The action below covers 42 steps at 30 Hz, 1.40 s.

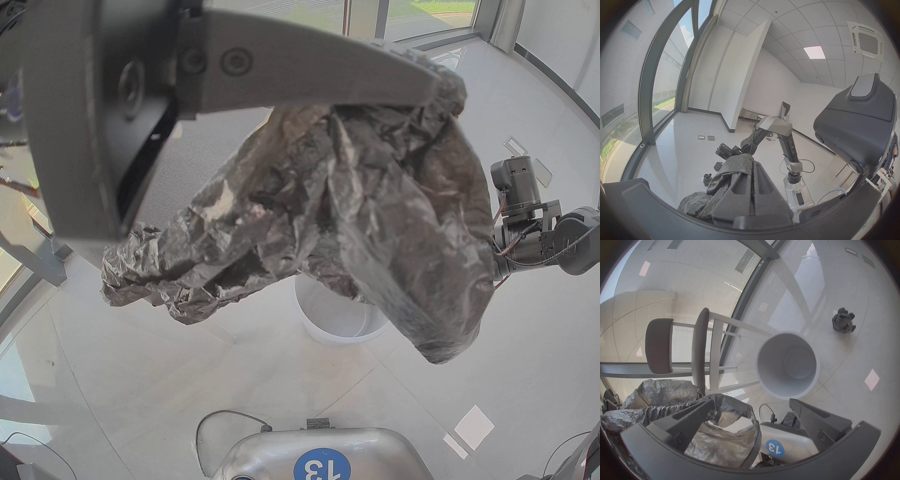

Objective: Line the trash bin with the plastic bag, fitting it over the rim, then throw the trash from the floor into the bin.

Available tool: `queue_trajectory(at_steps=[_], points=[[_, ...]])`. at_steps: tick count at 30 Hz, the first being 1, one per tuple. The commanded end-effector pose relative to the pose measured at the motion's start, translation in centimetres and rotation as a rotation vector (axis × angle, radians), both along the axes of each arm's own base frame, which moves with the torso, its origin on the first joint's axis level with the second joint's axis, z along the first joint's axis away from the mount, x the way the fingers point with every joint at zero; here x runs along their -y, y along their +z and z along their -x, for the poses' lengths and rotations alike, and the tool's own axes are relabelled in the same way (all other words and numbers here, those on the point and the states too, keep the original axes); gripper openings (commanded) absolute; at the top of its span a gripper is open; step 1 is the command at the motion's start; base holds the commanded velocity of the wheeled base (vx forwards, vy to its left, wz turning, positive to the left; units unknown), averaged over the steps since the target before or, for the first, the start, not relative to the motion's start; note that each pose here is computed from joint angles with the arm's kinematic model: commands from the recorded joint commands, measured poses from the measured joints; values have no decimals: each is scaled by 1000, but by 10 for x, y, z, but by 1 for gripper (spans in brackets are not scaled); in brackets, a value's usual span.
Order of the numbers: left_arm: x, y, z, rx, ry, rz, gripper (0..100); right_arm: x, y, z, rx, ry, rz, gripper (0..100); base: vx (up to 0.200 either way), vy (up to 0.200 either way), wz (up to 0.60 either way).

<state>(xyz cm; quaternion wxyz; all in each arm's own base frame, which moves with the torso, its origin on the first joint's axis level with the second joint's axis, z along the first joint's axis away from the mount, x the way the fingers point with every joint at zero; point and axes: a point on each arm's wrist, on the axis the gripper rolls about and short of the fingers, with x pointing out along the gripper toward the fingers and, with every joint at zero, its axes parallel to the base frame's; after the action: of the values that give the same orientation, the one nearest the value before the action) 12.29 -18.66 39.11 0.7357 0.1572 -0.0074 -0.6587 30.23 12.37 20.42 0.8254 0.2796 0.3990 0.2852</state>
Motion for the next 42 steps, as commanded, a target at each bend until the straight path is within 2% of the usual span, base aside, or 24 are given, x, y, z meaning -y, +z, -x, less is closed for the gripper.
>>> queue_trajectory(at_steps=[1, 15, 25, 34, 42], points=[[3, -4, 0, -5, -5, -4, 0, -6, -2, 18, -17, 39, 0, 100, 0, 0, 0], [5, -16, -6, -18, 15, 5, 0, 15, 11, 79, -25, 136, -88, 100, 0, 0, 0], [0, -11, -8, -5, 40, 30, 0, 12, -4, 98, -69, 193, -70, 100, 0, 0, 0], [-9, -2, 1, 3, 38, 79, 0, 4, -27, 85, -104, 228, -15, 100, 0, 0, 0], [-10, 1, 2, 12, 30, 102, 0, -14, -33, 51, -54, 230, -37, 100, 0, 0, 0]])
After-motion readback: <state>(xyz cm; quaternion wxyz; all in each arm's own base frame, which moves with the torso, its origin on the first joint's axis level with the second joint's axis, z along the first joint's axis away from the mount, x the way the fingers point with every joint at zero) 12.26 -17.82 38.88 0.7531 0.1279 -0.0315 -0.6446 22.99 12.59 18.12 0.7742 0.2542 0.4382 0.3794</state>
